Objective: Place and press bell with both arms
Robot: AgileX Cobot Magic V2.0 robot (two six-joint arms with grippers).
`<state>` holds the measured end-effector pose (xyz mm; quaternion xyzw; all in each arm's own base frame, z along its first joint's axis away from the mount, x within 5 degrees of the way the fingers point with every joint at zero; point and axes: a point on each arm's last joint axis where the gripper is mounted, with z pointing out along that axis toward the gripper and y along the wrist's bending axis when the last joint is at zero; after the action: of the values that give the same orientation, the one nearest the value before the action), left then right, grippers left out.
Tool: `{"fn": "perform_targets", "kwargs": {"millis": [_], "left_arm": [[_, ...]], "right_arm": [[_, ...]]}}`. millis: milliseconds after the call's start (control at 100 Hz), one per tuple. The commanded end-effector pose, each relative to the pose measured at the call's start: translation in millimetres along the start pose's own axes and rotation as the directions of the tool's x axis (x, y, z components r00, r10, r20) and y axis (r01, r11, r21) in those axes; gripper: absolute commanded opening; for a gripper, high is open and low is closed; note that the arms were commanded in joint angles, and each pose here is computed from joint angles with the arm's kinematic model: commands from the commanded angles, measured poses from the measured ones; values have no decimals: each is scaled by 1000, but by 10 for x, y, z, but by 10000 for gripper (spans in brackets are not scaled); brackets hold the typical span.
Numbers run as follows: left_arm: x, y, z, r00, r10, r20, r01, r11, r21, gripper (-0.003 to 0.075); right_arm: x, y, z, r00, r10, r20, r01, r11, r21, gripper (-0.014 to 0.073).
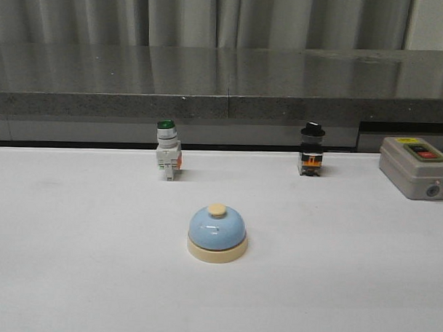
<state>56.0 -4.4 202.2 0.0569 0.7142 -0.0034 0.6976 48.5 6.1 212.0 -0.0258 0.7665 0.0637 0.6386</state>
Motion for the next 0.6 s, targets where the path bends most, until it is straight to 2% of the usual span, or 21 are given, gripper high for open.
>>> {"fn": "perform_targets", "kwargs": {"millis": [0,220,590], "left_arm": [[47,-9,-1,998,-10,67,10,1000,1,-19],[47,-9,-1,998,-10,67,10,1000,1,-19],[47,-9,-1,998,-10,67,10,1000,1,-19]], "right_arm": [[-101,4,-21,991,-13,132,14,1000,0,-60],[117,-7,80,989,-14,148,15,1000,-5,-60],[111,-6,81,986,-31,162,32,999,-3,-60]]}}
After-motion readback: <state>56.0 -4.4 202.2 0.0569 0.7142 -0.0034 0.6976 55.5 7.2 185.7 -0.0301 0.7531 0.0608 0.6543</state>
